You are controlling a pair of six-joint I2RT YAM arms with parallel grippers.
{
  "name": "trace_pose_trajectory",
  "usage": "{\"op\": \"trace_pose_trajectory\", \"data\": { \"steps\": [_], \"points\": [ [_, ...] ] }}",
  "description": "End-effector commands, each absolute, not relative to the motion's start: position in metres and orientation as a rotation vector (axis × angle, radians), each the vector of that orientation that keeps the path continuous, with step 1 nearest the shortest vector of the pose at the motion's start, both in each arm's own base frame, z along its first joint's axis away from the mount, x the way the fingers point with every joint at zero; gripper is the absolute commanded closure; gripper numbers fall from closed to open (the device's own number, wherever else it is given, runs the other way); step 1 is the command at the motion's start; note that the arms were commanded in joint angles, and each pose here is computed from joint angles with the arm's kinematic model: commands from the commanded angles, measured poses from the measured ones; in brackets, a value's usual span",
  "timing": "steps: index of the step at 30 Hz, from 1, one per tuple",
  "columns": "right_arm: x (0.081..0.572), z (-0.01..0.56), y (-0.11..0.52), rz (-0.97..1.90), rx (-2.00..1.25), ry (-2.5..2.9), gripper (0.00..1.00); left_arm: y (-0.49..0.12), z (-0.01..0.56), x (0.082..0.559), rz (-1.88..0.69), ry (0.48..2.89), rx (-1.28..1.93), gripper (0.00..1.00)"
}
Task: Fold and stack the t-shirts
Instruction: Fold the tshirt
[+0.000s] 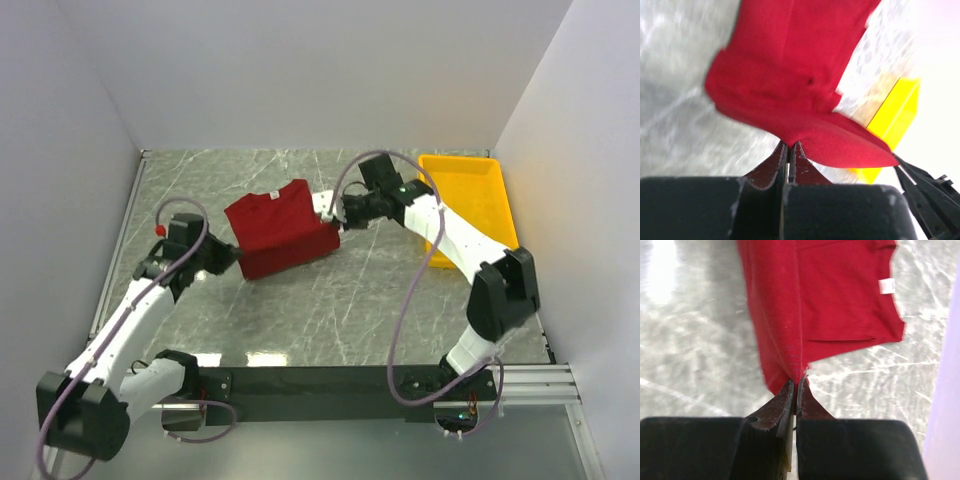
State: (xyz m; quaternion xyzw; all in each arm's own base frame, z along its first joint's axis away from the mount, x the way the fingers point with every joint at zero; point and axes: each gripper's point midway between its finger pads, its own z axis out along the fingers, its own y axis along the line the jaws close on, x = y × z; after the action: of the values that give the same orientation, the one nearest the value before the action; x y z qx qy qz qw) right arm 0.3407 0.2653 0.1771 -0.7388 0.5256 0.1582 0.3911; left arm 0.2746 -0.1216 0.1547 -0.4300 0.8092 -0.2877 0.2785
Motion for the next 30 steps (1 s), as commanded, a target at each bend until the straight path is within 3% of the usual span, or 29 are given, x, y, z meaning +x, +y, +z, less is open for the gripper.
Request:
{"op": "trace_pose_trajectory", "data": {
  "steps": [1, 13, 30],
  "points": [
    [0.377, 0.2, 0.273, 0.419, -1.772, 1.371, 1.0, -0.11, 0.184, 0.31, -0.804, 2.102, -1.053, 1.0],
    [0.467, 0.225, 0.307, 0.341, -1.567, 1.396, 1.0, -0.09, 0.19, 0.395, -0.81, 2.111, -0.994, 1.0],
    [0.519, 0.22, 0.324, 0.305, -1.391, 1.448, 1.0, -0.061, 0.174, 0.443, -0.77, 2.124, -1.004, 1.0]
  ]
}}
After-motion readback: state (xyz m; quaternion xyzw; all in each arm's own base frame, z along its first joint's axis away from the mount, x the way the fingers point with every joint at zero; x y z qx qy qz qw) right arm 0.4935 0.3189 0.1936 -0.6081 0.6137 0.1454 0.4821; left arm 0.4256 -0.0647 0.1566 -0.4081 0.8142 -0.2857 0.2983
